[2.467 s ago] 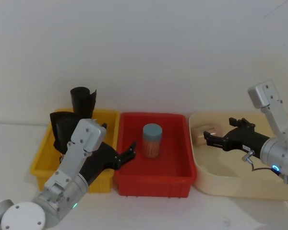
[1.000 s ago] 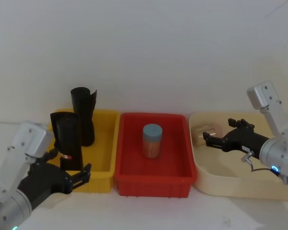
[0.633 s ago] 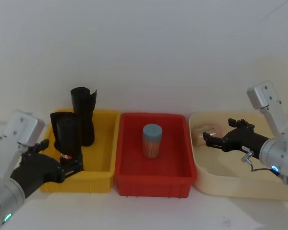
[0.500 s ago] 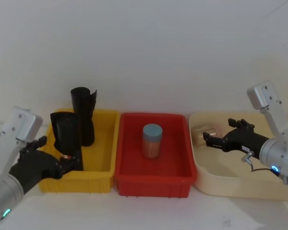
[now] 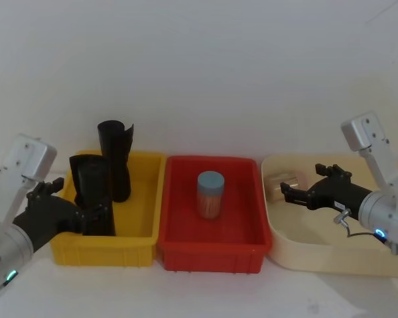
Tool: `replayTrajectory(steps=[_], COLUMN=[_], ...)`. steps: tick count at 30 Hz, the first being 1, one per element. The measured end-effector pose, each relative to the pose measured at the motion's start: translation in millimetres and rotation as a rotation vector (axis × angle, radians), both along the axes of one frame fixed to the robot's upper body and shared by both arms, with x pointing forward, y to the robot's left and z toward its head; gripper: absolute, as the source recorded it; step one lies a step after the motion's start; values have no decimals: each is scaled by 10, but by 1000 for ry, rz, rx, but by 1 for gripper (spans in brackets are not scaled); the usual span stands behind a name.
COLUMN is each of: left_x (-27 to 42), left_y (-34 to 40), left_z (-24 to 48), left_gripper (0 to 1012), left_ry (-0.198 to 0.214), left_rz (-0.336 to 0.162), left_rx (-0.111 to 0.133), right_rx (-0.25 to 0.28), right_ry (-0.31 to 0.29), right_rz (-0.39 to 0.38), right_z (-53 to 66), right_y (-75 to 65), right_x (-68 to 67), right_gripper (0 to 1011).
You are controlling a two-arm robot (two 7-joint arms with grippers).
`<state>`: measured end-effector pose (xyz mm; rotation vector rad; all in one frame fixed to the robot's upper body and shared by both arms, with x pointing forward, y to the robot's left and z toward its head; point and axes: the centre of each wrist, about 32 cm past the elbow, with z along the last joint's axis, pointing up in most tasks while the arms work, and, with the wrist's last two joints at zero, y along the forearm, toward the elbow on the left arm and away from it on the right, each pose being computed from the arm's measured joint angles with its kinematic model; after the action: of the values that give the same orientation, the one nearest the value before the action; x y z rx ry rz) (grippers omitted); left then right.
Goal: Pick up the garbage bag with the one hand and transfer it to the other hand.
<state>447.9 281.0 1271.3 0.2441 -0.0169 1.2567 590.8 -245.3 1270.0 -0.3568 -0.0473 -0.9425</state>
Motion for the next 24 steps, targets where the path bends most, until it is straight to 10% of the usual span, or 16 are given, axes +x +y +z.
replayTrajectory(steps=[24], left_x=[447], left_y=[-8], left_z=[1], left_gripper=[1001], left_ry=[-7], left_rz=[-40], left_rx=[-15], right_rx=[0], right_ry=[0], right_rz=[0], right_z=[0], right_y=[0], right_x=[0], right_gripper=[999])
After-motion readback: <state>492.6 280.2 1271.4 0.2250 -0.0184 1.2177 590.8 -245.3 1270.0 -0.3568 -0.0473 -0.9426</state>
